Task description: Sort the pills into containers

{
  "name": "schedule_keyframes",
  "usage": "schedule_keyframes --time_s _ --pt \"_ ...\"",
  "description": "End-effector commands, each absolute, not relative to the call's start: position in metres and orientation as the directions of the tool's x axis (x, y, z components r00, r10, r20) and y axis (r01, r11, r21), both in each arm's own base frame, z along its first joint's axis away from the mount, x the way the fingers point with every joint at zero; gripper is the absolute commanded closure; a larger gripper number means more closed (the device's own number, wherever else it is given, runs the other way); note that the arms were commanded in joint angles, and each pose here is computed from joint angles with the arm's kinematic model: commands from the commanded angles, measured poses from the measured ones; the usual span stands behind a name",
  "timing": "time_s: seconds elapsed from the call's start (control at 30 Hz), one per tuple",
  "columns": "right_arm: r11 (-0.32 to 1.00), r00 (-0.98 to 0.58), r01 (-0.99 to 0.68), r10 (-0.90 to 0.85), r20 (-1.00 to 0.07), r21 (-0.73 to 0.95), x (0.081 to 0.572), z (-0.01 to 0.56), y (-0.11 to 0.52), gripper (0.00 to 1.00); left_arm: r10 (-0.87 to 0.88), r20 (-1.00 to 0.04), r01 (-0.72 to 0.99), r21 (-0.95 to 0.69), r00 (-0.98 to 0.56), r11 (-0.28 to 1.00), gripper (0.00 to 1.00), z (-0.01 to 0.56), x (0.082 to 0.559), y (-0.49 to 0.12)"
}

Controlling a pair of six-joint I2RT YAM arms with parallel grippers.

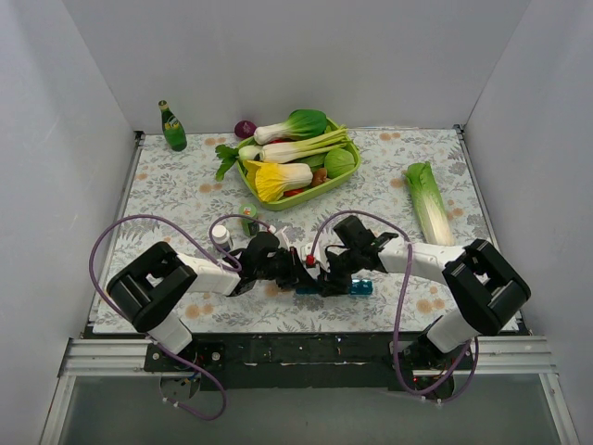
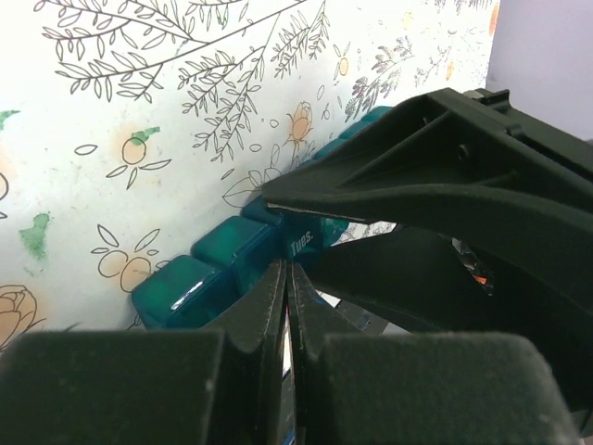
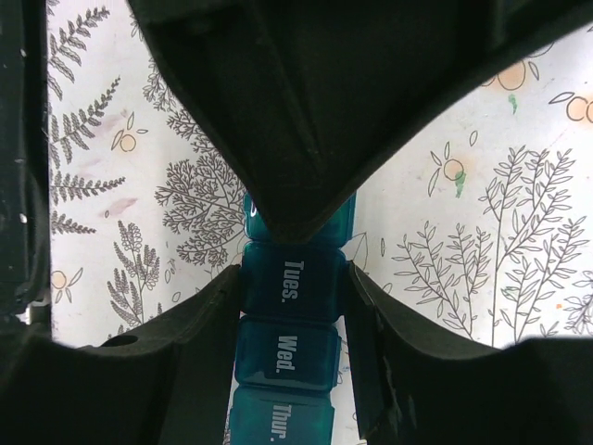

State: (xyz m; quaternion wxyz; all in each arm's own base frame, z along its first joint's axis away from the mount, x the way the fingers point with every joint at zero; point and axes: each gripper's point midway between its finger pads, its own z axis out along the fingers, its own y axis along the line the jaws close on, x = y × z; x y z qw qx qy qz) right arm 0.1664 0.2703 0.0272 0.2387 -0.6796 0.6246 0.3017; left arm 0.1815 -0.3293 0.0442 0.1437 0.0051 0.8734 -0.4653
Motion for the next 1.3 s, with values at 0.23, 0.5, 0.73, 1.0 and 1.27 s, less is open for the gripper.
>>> schedule_keyframes --time_s 0.23,0.5,0.73,1.0,1.27 --pt "-0.032 -0.186 -0.959 -0.683 -0.707 0.283 0.174 0.031 0.27 0.59 -0.117 -0.193 0.06 -0.721 -0.974 0.69 1.0 0.0 0.167 -0.303" --pt "-0.006 -0.209 -0.956 -0.688 -0.695 0.293 0.178 0.028 0.267 0.59 -0.131 -0.166 0.027 -0.713 -0.977 0.701 1.0 -0.007 0.159 -0.294" --pt "0.014 -0.238 -0.95 -0.681 -0.692 0.313 0.181 0.028 0.265 0.59 -0.137 -0.133 -0.005 -0.698 -0.982 0.716 1.0 -0.015 0.154 -0.29" --pt "0.024 -0.346 -0.897 -0.66 -0.666 0.442 0.181 0.028 0.264 0.49 -0.13 -0.116 -0.013 -0.697 -0.985 0.717 1.0 -0.018 0.151 -0.289" --pt "0.03 -0.346 -0.902 -0.648 -0.679 0.431 0.186 0.036 0.264 0.32 -0.126 -0.102 -0.019 -0.699 -0.987 0.715 1.0 -0.021 0.15 -0.288"
